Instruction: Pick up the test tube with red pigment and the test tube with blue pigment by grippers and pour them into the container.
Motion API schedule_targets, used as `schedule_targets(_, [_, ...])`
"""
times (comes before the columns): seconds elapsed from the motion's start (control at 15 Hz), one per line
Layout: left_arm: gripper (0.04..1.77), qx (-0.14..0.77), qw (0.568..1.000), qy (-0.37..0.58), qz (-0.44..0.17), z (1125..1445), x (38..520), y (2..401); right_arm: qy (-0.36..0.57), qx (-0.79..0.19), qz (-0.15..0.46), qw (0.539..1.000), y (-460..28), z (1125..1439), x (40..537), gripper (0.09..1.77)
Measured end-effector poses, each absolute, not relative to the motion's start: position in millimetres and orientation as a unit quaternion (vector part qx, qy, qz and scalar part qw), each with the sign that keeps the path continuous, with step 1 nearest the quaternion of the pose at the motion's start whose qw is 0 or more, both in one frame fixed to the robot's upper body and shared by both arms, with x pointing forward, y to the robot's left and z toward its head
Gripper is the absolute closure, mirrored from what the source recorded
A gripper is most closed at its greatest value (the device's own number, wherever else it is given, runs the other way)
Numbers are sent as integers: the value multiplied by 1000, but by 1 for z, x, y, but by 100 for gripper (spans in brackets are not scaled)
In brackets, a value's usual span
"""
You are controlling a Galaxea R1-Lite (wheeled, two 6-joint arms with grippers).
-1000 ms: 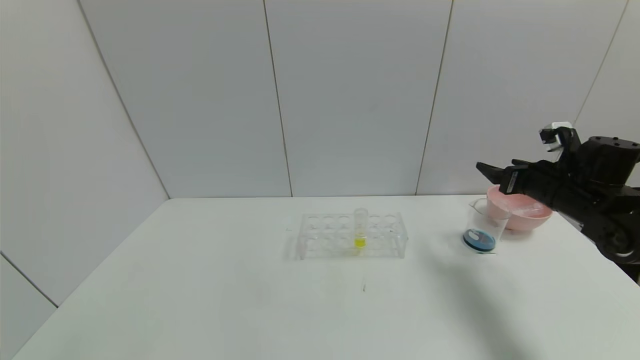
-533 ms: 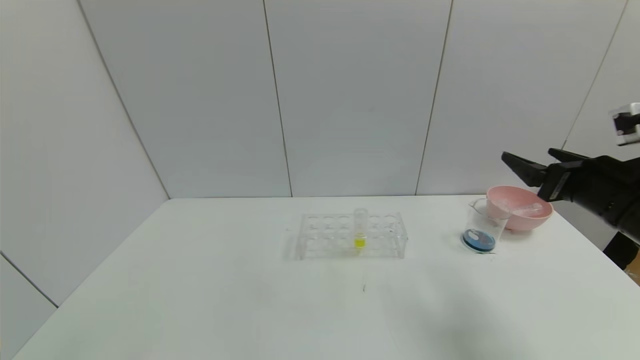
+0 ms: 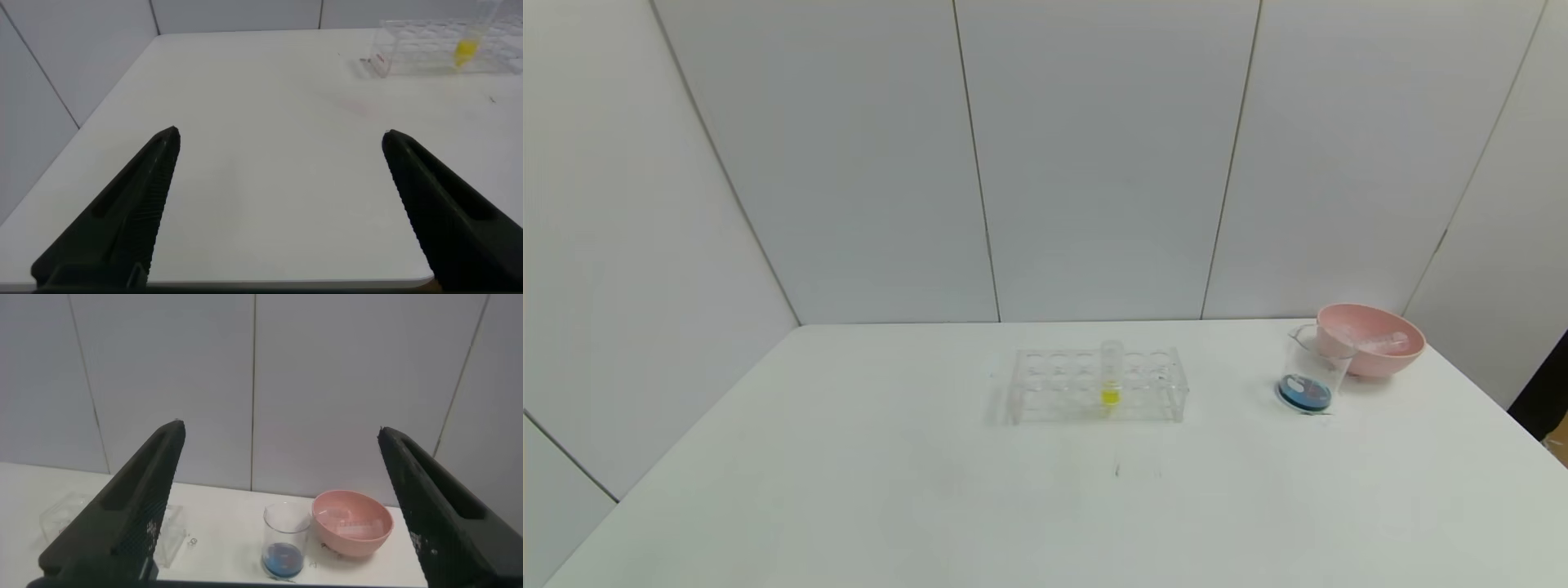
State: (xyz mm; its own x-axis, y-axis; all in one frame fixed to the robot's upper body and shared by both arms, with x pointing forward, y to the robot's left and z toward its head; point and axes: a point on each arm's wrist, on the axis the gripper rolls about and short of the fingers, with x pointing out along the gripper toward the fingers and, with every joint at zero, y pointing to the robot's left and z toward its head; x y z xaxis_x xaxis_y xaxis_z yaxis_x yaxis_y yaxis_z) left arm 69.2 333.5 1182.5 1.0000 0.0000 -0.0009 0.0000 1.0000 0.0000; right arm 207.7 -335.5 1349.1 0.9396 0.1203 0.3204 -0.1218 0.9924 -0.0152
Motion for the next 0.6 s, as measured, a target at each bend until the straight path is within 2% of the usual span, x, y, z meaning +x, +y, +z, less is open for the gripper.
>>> schedule_targets(0.27, [5, 0, 1000, 0, 0, 1183, 69, 334, -212, -9, 57, 976, -334, 1335, 127, 16])
schedule_targets(0.47, [5, 0, 1000, 1, 0, 1182, 69, 334, -232, -19, 70, 970, -333, 1313, 73, 16])
schedule_targets(0.6, [5, 0, 1000, 1, 0, 1182, 69, 334, -270, -31, 56, 961, -333, 1299, 47, 16])
